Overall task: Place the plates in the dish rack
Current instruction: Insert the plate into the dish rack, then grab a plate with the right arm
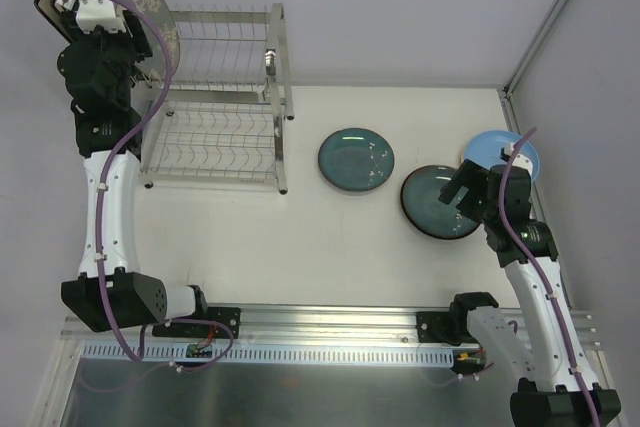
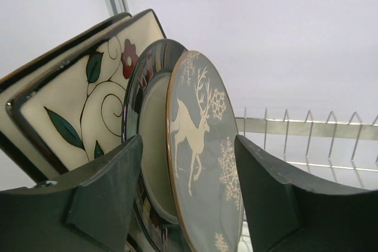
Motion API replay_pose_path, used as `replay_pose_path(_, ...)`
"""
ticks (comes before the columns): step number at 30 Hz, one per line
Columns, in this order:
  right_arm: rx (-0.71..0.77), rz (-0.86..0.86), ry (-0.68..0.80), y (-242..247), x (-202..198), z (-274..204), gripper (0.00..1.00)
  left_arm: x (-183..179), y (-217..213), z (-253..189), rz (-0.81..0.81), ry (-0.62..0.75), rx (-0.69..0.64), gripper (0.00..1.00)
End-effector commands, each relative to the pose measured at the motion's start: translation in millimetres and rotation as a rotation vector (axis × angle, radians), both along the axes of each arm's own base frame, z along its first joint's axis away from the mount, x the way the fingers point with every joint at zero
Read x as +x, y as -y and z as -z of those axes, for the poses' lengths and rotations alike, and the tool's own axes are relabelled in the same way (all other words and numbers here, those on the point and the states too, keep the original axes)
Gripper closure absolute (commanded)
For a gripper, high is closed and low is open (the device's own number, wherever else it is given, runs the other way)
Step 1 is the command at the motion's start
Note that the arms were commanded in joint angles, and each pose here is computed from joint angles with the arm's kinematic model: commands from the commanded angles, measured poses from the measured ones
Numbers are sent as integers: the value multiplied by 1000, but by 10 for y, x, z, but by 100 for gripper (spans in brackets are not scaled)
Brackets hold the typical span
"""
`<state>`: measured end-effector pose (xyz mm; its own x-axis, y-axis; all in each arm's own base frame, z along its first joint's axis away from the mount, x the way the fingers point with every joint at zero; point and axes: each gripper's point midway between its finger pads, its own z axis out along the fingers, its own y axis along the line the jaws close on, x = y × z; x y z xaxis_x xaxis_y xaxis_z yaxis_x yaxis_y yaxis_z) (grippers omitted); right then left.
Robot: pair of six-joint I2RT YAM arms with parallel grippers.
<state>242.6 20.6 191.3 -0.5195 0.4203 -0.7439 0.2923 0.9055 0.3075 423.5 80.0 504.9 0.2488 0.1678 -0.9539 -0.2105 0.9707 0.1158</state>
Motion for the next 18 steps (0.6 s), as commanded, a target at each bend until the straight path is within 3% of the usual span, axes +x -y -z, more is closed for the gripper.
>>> replay_pose_path(1,13,-58,53,-94,104,-148,1,-276,129,-440,54,132,-22,36)
replay_pose_path(9,117,-169,54,-389,307,-200,0,-524,337,-538,154,152,-116,6)
replay_pose_path(12,173,-200,63,-509,386,-249,1,-627,406,-527,186,141,-146,1)
replay_pose_path(18,282,-253,50,-734,597,-255,1,-899,604,-475,273,122,-239,1)
